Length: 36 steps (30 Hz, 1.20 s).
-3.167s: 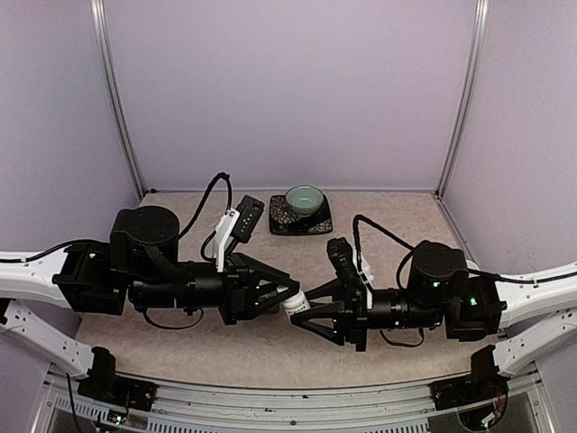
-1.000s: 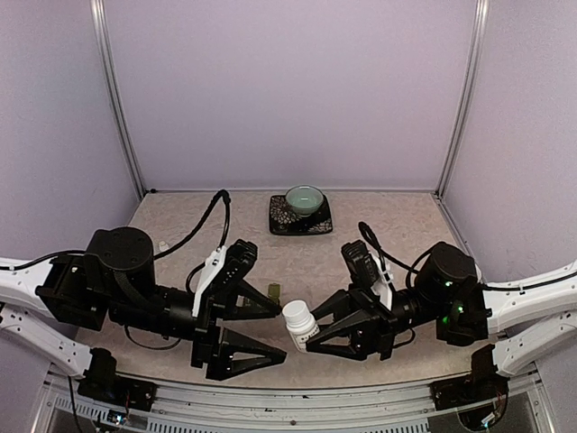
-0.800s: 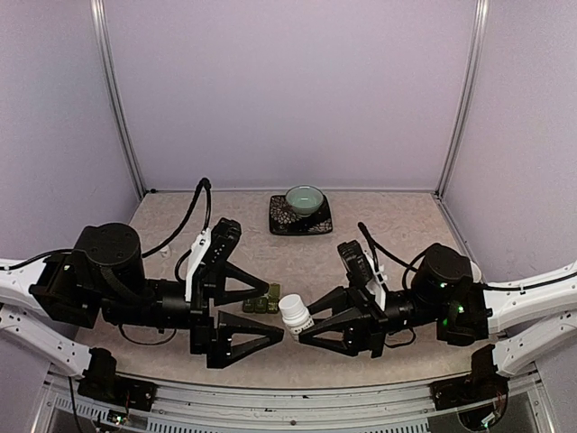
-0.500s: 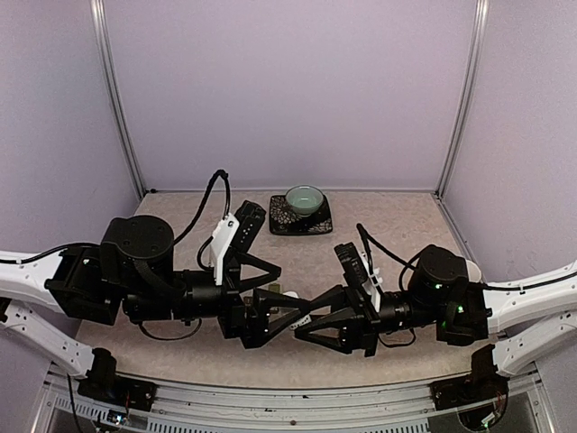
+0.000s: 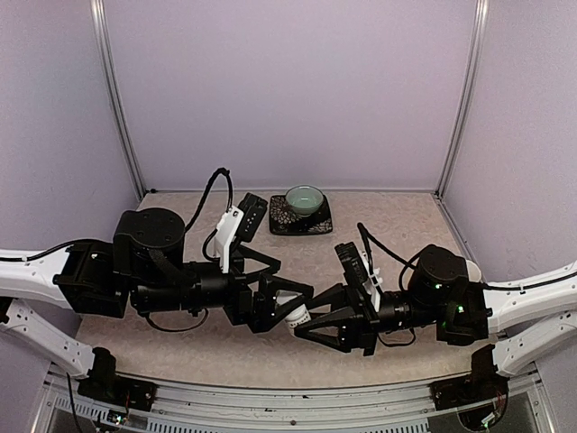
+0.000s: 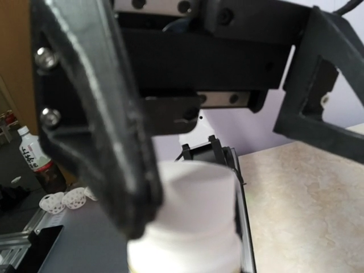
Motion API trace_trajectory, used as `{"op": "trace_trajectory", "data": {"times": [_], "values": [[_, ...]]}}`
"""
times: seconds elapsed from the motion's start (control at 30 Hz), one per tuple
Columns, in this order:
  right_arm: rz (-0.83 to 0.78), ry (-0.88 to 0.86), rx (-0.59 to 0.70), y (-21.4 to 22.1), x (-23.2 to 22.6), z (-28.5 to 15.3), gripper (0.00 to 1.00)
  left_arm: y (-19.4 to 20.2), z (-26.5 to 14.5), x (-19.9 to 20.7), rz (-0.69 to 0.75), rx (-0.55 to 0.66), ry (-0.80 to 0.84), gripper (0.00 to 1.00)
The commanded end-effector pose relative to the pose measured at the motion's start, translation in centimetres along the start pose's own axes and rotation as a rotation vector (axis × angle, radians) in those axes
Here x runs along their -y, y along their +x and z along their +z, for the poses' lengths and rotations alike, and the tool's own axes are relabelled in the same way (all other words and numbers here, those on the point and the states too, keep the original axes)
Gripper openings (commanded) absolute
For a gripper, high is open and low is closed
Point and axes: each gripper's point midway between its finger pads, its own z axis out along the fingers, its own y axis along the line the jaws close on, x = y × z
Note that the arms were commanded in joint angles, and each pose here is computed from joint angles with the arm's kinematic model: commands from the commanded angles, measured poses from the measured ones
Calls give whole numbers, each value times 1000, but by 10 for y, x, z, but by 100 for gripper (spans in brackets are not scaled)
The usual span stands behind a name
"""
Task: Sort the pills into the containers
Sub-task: Screw the lid of the pill container onto the pill bottle.
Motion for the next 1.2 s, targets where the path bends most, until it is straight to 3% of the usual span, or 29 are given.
{"op": "trace_trajectory", "data": {"times": [0.0,1.17], "values": [[-31,-2,56,-24,-5,-3,25,-6,-3,3,-17,19,26,99],[-48,23,84,-36,-6,-15,25,-8,-34,-19,-47,31,-34,99]]}}
